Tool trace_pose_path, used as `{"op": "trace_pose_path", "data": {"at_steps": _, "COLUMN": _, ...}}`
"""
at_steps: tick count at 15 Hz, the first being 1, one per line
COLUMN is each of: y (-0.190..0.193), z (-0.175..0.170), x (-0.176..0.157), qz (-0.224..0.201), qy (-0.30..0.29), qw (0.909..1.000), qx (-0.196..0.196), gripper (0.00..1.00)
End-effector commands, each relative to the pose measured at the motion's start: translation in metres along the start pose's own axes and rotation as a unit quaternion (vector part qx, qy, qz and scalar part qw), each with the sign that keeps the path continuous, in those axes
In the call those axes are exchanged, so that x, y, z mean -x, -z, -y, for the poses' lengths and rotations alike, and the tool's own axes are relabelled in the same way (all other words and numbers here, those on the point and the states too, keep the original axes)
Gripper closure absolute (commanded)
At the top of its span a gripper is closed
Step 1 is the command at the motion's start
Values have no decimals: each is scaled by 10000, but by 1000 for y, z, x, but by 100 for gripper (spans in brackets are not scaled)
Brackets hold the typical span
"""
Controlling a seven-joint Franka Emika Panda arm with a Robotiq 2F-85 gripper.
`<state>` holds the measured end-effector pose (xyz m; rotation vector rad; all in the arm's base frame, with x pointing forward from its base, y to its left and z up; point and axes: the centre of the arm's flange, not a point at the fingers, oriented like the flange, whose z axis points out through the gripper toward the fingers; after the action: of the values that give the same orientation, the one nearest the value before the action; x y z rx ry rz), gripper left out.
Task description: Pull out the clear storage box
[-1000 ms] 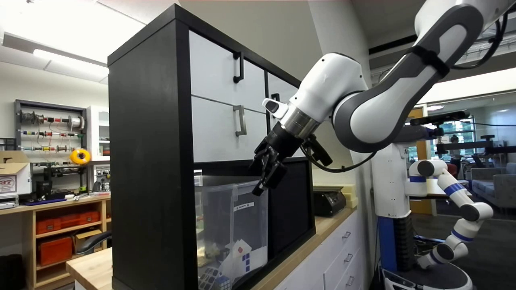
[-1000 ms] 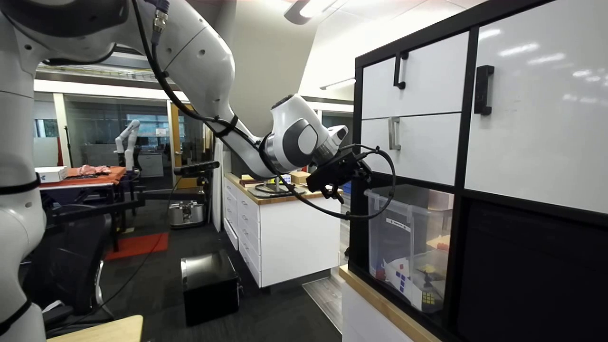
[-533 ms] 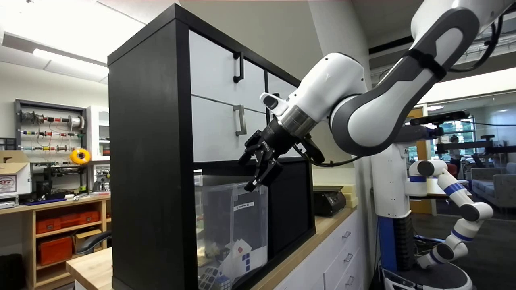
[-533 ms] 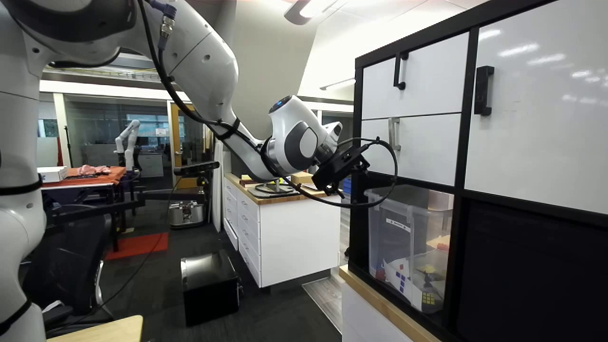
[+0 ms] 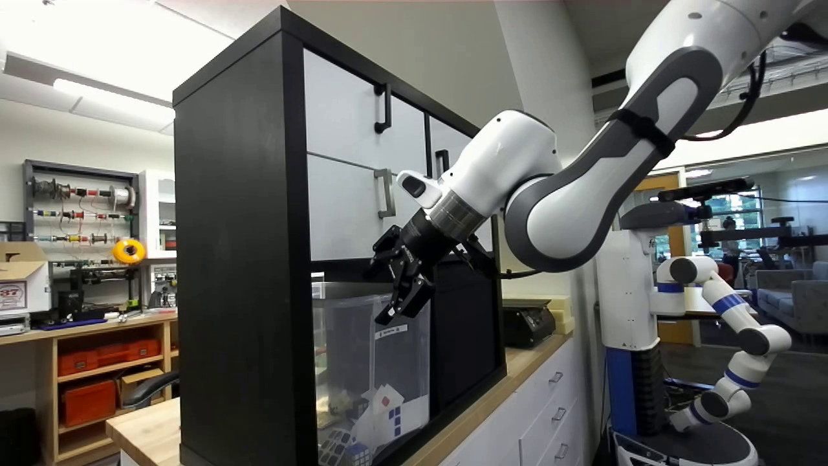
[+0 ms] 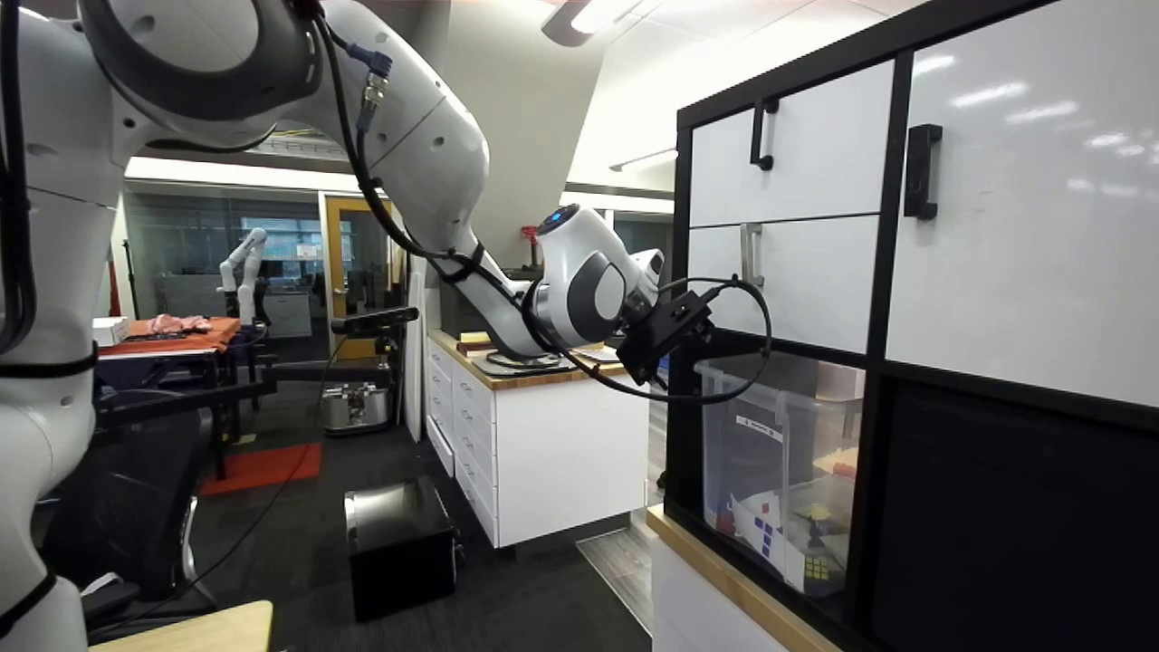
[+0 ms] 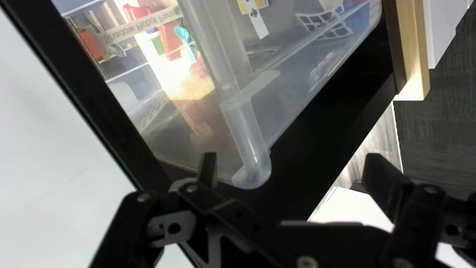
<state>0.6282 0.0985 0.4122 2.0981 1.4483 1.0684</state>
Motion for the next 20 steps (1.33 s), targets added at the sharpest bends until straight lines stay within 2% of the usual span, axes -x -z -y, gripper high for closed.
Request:
{"op": "trace_pose_path", "data": {"at_steps": 1, "y": -17, "z": -21, "x": 3, "qz": -185, "qy": 181, "qw": 9996, "qx": 58, "gripper": 0}}
{"op": "trace_pose_path", "data": {"at_steps": 10, "y": -47, "z": -23, "x": 4, "qz": -364, "qy": 354, "qw": 9987, "qx": -87, "gripper": 0}}
{"op": "trace_pose_path", "data": {"at_steps": 11, "y": -45, "z": -23, "x": 5, "qz": -384, "qy": 358, "qw": 9986, "qx": -67, "gripper": 25}}
{"op": "trace_pose_path", "data": {"at_steps": 13, "y": -38, "z": -26, "x": 4, "qz": -425, "qy": 396, "qw": 9983, "qx": -44, "gripper": 32}}
{"op": "trace_pose_path", "data": {"at_steps": 16, "y": -29, "z": -30, "x": 5, "qz": -472, "qy": 389, "qw": 9981, "qx": -4, "gripper": 55}}
{"op": "trace_pose_path", "data": {"at_steps": 20, "y": -21, "z": -33, "x": 9, "qz": -489, "qy": 420, "qw": 9979, "qx": 51, "gripper": 80}}
